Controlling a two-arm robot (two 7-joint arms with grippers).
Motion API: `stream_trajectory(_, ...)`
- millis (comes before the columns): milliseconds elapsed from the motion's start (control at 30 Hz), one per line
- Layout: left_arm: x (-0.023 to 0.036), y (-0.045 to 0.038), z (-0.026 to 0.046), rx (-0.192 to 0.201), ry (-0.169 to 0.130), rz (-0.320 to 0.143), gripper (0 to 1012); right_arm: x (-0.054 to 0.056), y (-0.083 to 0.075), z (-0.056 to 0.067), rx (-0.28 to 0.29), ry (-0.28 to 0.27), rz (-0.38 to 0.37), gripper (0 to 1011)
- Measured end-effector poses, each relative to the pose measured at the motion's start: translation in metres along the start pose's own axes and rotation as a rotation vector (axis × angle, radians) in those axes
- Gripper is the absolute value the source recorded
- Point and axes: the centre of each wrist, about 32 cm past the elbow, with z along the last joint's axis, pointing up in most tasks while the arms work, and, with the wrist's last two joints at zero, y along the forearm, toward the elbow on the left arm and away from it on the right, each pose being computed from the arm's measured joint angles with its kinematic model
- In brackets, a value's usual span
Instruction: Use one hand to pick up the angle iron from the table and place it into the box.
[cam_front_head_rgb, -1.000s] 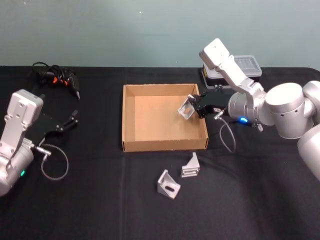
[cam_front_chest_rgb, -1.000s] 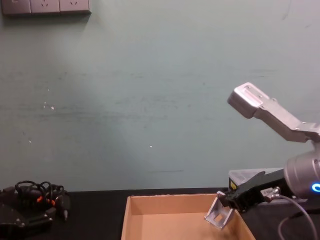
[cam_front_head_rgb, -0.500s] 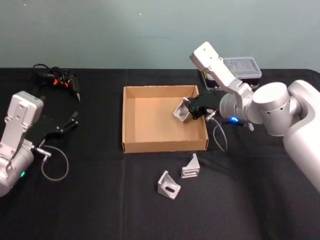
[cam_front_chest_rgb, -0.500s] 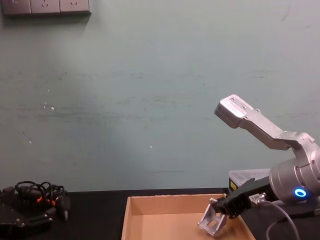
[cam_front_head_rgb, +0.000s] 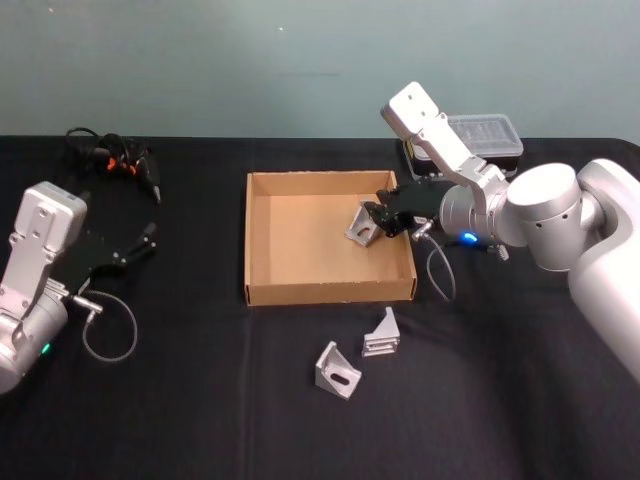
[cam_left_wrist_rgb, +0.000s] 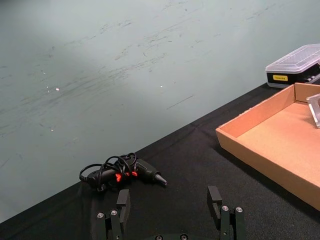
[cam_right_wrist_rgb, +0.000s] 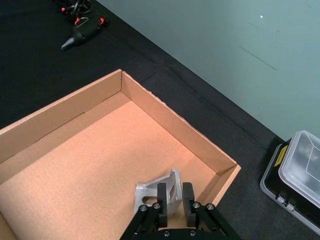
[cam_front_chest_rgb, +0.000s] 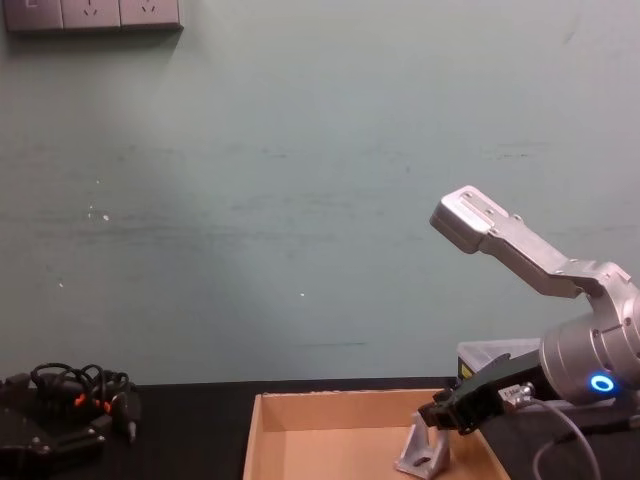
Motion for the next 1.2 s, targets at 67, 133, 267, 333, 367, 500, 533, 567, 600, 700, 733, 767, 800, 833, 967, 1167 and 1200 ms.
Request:
stream_trajectory(67,0.0000,0.0000,0.0000,0.000,0.000,0.000,1011,0.000,0.000,0.000,0.000,0.000,0.000,231)
stream_trajectory(133,0.0000,0.0000,0.0000,0.000,0.000,0.000,1011,0.000,0.000,0.000,0.000,0.000,0.000,302)
stream_trajectory(267,0.0000,0.0000,0.0000,0.000,0.000,0.000,1011,0.000,0.000,0.000,0.001,0.000,0.000,446)
stream_trajectory(333,0.0000,0.0000,0.0000,0.000,0.000,0.000,1011,0.000,0.000,0.000,0.001,0.001,0.000,502)
stream_trajectory(367,0.0000,0.0000,0.0000,0.000,0.000,0.000,1011,0.000,0.000,0.000,0.000,0.001,0.000,530)
stream_trajectory(500,0.0000,0.0000,0.0000,0.000,0.000,0.000,1011,0.000,0.000,0.000,0.000,0.001,0.000,672)
stream_trajectory(533,0.0000,0.0000,0.0000,0.000,0.000,0.000,1011,0.000,0.000,0.000,0.000,0.001,0.000,693)
stream_trajectory(567,0.0000,0.0000,0.0000,0.000,0.000,0.000,1011,0.000,0.000,0.000,0.000,0.001,0.000,732)
stream_trajectory(600,0.0000,0.0000,0.0000,0.000,0.000,0.000,1011,0.000,0.000,0.000,0.000,0.001,0.000,761)
stream_trajectory(700,0.0000,0.0000,0.0000,0.000,0.000,0.000,1011,0.000,-0.001,0.000,0.000,0.002,0.000,840)
stream_trajectory(733,0.0000,0.0000,0.0000,0.000,0.000,0.000,1011,0.000,-0.001,0.000,0.000,0.002,0.000,879)
stream_trajectory(767,0.0000,0.0000,0.0000,0.000,0.000,0.000,1011,0.000,-0.001,0.000,0.000,0.002,0.000,892)
stream_trajectory(800,0.0000,0.0000,0.0000,0.000,0.000,0.000,1011,0.000,-0.001,-0.001,0.001,0.002,0.000,928)
stream_trajectory(833,0.0000,0.0000,0.0000,0.000,0.000,0.000,1011,-0.001,-0.003,-0.002,0.006,0.005,-0.001,958)
stream_trajectory(967,0.0000,0.0000,0.0000,0.000,0.000,0.000,1012,-0.001,-0.010,-0.007,0.023,0.015,0.002,1004)
stream_trajectory(1167,0.0000,0.0000,0.0000,0.000,0.000,0.000,1011,-0.004,-0.024,-0.015,0.057,0.034,0.020,1004)
stream_trajectory(1200,0.0000,0.0000,0.0000,0.000,0.000,0.000,1011,-0.005,-0.027,-0.016,0.062,0.037,0.023,1004)
